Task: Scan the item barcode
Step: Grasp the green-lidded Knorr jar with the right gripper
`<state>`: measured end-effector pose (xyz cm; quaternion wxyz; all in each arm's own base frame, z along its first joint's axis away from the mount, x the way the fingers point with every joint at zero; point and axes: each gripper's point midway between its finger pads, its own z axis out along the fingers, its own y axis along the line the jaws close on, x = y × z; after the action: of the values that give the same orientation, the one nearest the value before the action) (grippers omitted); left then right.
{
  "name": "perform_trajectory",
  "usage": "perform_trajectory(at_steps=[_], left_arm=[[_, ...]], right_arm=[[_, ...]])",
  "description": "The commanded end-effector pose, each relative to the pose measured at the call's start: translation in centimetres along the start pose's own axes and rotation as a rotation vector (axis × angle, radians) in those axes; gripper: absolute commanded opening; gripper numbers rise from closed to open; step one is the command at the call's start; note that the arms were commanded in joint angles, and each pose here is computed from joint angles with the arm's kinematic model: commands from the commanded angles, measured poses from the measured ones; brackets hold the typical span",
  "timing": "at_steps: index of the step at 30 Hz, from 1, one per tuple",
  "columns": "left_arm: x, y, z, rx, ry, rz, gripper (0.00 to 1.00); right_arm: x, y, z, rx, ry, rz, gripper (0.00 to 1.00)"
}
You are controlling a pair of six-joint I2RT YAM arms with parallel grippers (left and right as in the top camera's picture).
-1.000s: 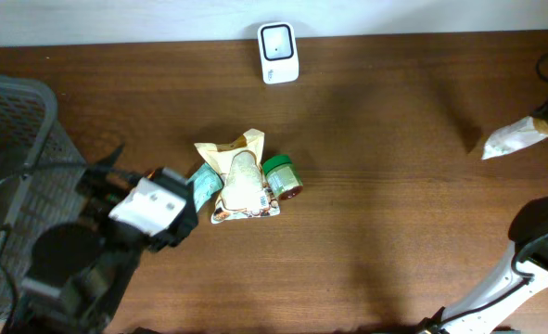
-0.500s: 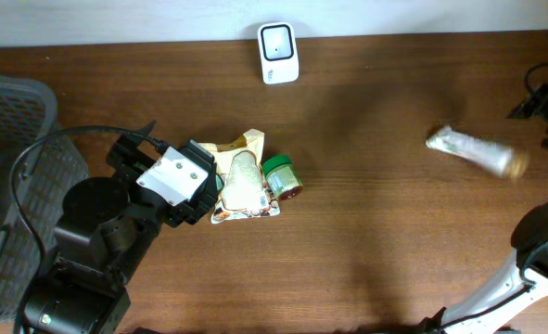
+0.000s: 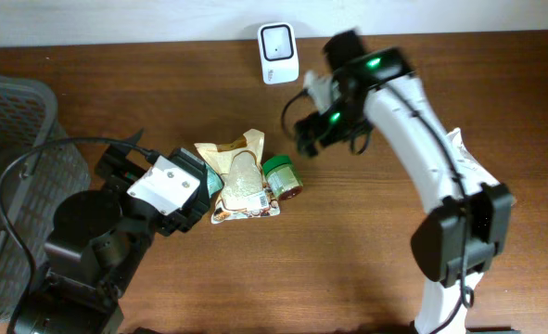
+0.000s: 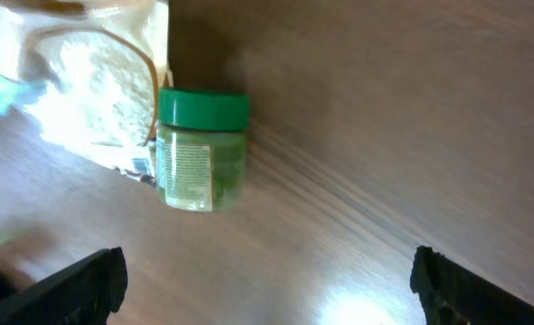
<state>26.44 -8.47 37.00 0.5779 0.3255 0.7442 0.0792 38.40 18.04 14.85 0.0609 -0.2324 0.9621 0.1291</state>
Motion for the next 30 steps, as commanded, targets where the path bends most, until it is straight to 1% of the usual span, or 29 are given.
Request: perform_trajectory(at_steps=[1,2,4,6,9,10,11,13,15,17,20,21,24,25,27,29,30], left_arm=[[0.8,-0.1,-0.6,0.000,0.029,-0.019,0.99],[1.1,-0.1,-1.2,0.001,0.030,-0.052,0.99],[1.1,0.0,-3.1,-0.012,0.006,-0.060,0.99],[1.2,0.0,-4.9,-0.023,-0.015,-0.092,0.99],[1.5,-0.1,-4.9,-0.019,-0.006,-0.147,0.99],[1.5,-0.1,-4.9,-0.019,-0.005,-0.147,0.99],[1.5,-0.1,-4.9,-0.019,-0.005,-0.147,0.99],[1.5,-0.1,-4.9,-0.019,-0.004,-0.147,0.99],[1.6,-0.1,-4.9,-0.017,-0.001,-0.147,0.99],[1.7,-0.2,-4.8,-0.015,0.002,-0.146,0.99],[1.7,-0.2,-4.8,-0.015,0.003,-0.146,0.99],[1.7,-0.2,-4.8,-0.015,0.002,-0.146,0.99],[1.7,-0.3,-4.6,-0.011,0.011,-0.146,0.99],[1.8,-0.3,-4.4,-0.009,0.015,-0.146,0.99],[1.8,-0.3,-4.4,-0.008,0.017,-0.145,0.99],[1.8,-0.3,-4.4,-0.008,0.017,-0.145,0.99],[1.8,-0.3,-4.4,-0.008,0.017,-0.145,0.99]], right_arm=[[-0.6,1.7,4.3,0.024,-0.029,-0.041,0.99],[-1.2,2.4,5.1,0.032,-0.047,-0.068,1.00],[-1.7,3.7,6.5,0.033,-0.051,-0.109,1.00],[-0.9,3.8,8.7,0.076,0.012,-0.128,1.00],[-0.2,2.9,11.5,0.096,0.075,-0.120,1.00],[-0.1,2.2,12.4,0.125,0.086,-0.112,0.99],[-0.2,0.6,12.8,0.209,0.089,-0.082,0.99],[-0.3,-1.2,12.4,0.272,0.085,-0.054,0.98],[0.2,-4.3,11.6,0.292,0.098,0.028,0.97],[1.0,-7.0,10.9,0.253,0.110,0.113,0.96],[1.2,-9.3,10.3,0.160,0.084,0.210,0.96],[0.9,-9.1,10.1,0.100,0.068,0.215,0.99],[-1.5,-7.0,8.2,-0.051,-0.006,0.197,0.98],[-1.9,-6.6,7.5,-0.067,-0.014,0.188,0.97],[-1.3,-7.0,7.5,-0.044,0.010,0.197,0.93],[-0.6,-7.7,7.5,0.005,0.035,0.206,0.93],[-0.7,-7.6,7.5,-0.003,0.034,0.205,0.93]])
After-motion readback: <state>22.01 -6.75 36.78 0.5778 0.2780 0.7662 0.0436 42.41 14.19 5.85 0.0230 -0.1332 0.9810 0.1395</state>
